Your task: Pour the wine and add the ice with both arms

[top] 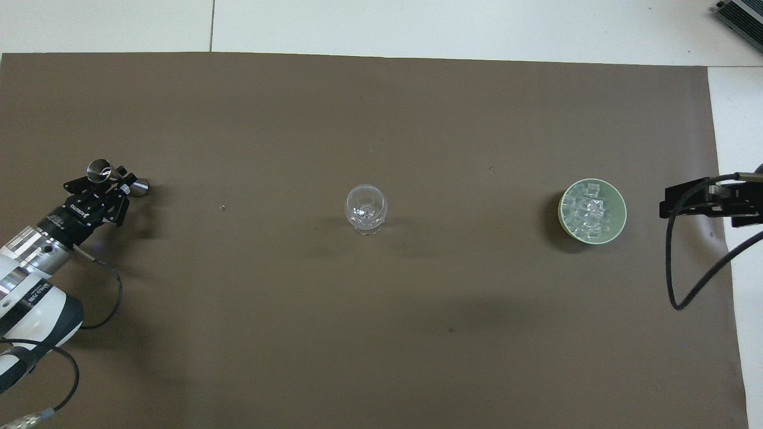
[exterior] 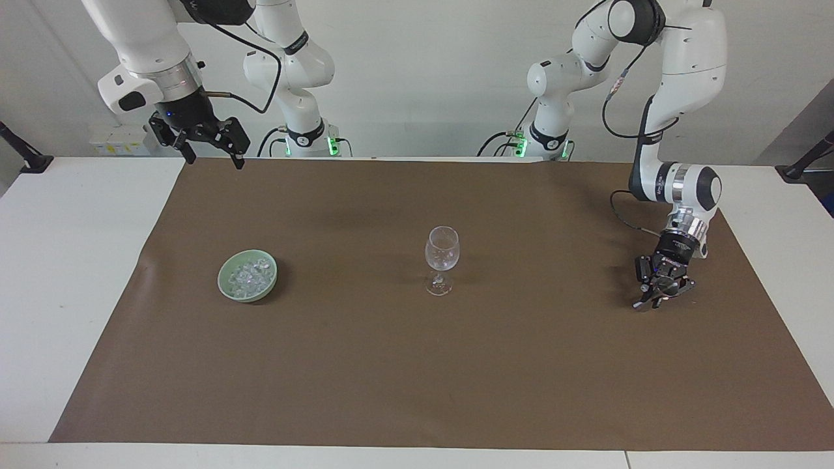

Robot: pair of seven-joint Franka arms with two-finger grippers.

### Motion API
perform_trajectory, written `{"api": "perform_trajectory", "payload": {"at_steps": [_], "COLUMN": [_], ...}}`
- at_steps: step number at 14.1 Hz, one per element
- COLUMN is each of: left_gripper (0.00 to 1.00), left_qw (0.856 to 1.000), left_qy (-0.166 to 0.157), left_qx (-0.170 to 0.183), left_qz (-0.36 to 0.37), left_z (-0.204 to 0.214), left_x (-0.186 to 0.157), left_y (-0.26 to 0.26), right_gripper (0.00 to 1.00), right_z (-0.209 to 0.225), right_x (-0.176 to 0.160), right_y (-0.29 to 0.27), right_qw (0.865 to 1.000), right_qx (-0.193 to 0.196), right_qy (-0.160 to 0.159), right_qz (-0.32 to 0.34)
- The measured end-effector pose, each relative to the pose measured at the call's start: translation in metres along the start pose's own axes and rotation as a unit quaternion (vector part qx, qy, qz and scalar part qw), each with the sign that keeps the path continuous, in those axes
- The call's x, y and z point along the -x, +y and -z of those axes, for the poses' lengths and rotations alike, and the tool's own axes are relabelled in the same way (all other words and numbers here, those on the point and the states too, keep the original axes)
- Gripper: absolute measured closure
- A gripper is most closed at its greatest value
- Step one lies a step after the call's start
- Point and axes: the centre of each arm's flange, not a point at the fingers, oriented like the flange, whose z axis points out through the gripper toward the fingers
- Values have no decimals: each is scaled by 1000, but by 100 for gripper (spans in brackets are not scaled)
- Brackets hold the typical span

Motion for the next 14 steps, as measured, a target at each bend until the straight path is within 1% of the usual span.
{"api": "perform_trajectory", "payload": {"at_steps": [8, 9, 14], "left_gripper": [76, 78, 78], "left_qw": [1000, 1000, 1000], "left_qy": [0, 0, -1], "left_qx": [0, 0, -1], "left_qz": [0, -1, -3], "left_z": [0, 0, 0], "left_x": [0, 0, 0], "left_y": [0, 0, 0], "right_gripper": [0, 0, 0], "right_z": [0, 0, 0], "right_x": [0, 0, 0], "right_y": [0, 0, 0], "right_qw": [1000, 1000, 1000], "right_qx": [0, 0, 0], "right_qy": [0, 0, 0], "right_qz": [0, 0, 0]}}
